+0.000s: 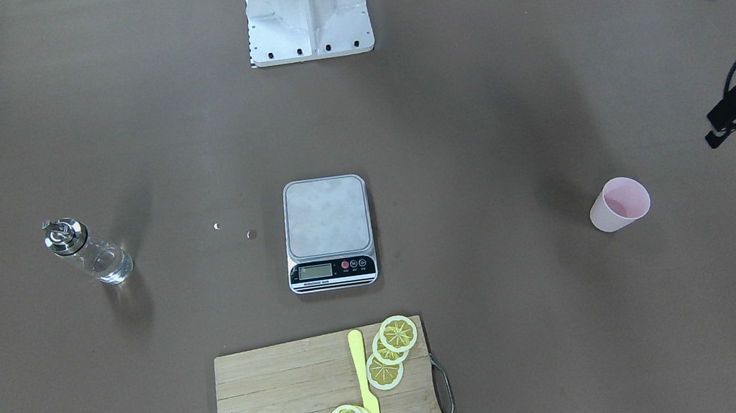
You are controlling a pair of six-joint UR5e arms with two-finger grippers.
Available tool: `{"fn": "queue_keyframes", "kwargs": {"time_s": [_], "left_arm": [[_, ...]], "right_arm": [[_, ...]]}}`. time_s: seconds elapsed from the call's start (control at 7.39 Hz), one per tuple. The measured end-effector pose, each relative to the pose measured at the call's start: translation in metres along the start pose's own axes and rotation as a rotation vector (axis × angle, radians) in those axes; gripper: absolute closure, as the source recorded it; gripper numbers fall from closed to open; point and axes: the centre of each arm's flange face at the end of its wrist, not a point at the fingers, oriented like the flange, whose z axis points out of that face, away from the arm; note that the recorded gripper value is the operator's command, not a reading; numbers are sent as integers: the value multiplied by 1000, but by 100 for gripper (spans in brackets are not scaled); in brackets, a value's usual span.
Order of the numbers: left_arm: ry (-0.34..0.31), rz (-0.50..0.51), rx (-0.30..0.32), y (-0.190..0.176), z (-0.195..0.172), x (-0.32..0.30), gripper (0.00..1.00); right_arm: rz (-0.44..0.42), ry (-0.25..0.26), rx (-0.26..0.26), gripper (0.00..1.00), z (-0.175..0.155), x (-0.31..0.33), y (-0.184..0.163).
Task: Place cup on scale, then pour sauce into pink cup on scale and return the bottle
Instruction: 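Move the left gripper down to the pink paper cup and grasp it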
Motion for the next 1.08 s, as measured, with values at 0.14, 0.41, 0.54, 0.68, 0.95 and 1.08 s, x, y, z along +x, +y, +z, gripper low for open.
{"fn": "queue_keyframes", "kwargs": {"time_s": [0.14,0.41,0.54,0.68,0.95,1.08], "left_arm": [[-24,-9,-5,4,16,14,3],[-37,-13,-11,-4,44,15,3],[-29,-7,-7,-10,60,10,3],[-19,-5,-3,-13,72,7,3],[-3,-17,-5,-12,85,17,6],[-1,-17,-13,-10,91,24,8]], "right_arm": [[0,1,0,0,0,0,0],[-1,0,0,0,1,1,1],[-1,-1,1,0,0,0,1],[-2,-1,1,0,0,0,1],[-2,-1,2,0,0,0,2],[-1,-1,1,0,0,0,2]]}}
